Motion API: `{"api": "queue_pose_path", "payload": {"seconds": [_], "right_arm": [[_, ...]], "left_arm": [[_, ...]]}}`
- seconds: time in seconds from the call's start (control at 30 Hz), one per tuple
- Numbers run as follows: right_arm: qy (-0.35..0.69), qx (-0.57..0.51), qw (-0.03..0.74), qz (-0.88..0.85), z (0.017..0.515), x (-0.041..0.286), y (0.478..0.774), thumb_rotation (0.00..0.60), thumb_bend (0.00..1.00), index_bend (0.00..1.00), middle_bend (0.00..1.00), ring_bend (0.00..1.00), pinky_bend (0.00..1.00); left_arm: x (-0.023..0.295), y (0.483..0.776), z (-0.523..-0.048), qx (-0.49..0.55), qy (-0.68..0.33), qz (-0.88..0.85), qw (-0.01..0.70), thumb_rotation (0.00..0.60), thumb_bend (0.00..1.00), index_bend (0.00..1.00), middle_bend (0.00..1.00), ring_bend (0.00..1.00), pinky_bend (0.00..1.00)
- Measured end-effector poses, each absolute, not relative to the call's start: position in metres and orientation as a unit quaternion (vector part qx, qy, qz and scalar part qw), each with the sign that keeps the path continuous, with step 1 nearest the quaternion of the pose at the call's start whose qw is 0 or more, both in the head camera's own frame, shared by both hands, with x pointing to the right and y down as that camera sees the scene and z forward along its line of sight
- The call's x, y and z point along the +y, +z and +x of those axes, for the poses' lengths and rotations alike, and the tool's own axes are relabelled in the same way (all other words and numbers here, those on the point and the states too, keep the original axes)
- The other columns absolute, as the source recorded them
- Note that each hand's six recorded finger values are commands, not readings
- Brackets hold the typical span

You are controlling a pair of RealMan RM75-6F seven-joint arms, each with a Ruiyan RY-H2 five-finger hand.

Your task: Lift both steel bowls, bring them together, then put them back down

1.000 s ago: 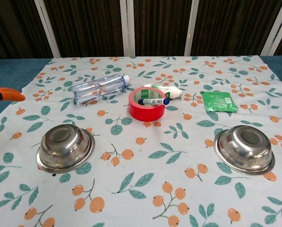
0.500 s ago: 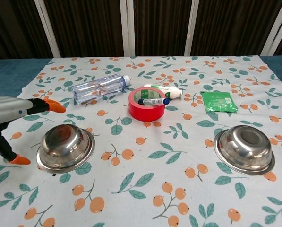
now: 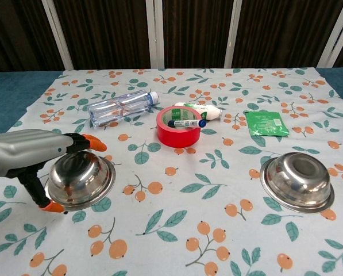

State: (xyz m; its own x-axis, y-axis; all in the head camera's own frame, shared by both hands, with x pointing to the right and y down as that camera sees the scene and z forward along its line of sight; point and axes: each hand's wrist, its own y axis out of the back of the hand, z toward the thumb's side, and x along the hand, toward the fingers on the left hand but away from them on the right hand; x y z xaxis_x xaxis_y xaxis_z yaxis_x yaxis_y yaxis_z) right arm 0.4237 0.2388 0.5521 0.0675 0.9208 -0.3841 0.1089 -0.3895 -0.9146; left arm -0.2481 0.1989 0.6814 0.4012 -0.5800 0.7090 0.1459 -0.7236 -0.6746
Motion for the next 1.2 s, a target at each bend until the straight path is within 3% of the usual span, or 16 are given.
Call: {"api": "queue_pose_path", "payload": {"seconds": [0.5,0.93,1.2], "right_arm": [[0.552,-0.411,0.367,-0.626,0.425,0.237,0.555,0.6,0.13,0.14,0.05,0.13,0.1],[0.552,-0.416,0.364,-0.624,0.427,0.236,0.554,0.6,0.13,0.14,0.05,0.13,0.1],[0.553,-0.418,0.362,-0.624,0.427,0.236,0.555,0.6,0.13,0.14,0.05,0.13,0.1]], "left_arm": [[0.197,0.69,-0.235,0.14,-0.523,-0.764,0.351,0.6,0.0,0.12,0.05,0.08,0.22],[0.196,0.692,-0.239,0.143,-0.529,-0.76,0.349,0.6,0.0,0.12,0.09,0.08,0.22],[0.196,0.692,-0.238,0.14,-0.529,-0.76,0.351,0.6,0.0,0.15,0.2,0.2,0.33]]}}
